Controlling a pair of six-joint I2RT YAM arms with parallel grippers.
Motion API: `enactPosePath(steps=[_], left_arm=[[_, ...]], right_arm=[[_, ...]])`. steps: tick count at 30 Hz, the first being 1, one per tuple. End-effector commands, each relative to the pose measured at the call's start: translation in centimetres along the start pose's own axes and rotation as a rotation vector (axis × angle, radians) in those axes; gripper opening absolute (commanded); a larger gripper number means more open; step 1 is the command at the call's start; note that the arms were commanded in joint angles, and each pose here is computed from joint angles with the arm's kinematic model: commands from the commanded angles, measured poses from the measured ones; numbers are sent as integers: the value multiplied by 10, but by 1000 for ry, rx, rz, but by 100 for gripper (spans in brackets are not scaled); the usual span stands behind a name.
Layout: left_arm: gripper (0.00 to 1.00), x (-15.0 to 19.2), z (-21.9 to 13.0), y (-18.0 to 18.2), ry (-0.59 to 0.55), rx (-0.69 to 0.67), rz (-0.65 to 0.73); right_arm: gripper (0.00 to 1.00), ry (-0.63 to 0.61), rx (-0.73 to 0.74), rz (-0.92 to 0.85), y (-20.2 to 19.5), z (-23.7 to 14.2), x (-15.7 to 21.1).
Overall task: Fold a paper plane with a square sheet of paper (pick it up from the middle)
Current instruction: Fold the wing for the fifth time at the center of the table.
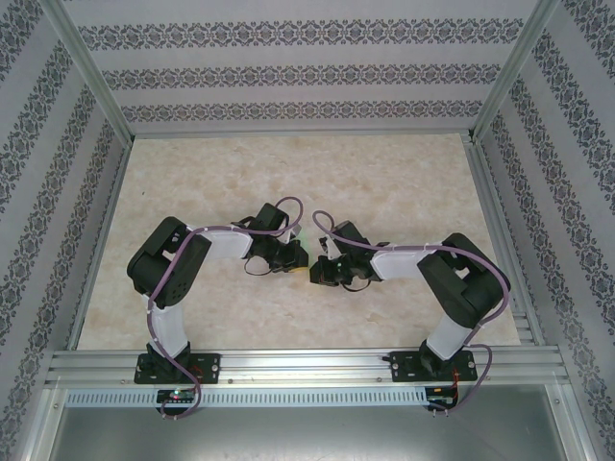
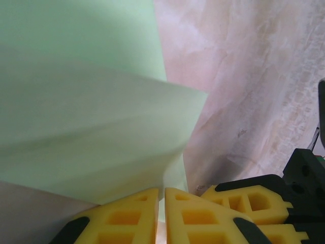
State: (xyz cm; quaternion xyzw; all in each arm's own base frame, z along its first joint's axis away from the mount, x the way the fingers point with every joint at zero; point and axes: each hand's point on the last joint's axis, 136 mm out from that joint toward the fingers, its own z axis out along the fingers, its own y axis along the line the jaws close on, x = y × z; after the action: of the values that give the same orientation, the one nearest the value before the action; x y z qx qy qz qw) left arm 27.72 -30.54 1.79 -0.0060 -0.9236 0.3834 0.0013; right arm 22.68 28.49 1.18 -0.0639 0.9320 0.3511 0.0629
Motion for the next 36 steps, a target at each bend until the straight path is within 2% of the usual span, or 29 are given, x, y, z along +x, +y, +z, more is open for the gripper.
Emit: enactPosePath(steps=[1, 3, 7, 14, 18, 29, 36], left_arm=[[14, 12, 6, 48, 11, -191, -68], [14, 12, 6, 49, 11, -193, -68], [14, 12, 6, 49, 11, -189, -67], [14, 10, 6, 42, 11, -168, -53], [14, 9, 6, 38, 11, -154, -45], [14, 3, 1, 17, 6, -93, -5], [16, -25, -39, -36, -125, -12, 211]], right_arm=[[9, 95, 68, 41, -27, -2, 39], [9, 110, 100, 49, -35, -8, 49], [9, 85, 99, 61, -37, -16, 46], [10, -77, -20, -36, 14, -41, -3], [9, -77, -22, -61, 23, -36, -18], [8, 7, 41, -22, -6, -4, -11], [7, 67, 166, 29, -45, 5, 12]])
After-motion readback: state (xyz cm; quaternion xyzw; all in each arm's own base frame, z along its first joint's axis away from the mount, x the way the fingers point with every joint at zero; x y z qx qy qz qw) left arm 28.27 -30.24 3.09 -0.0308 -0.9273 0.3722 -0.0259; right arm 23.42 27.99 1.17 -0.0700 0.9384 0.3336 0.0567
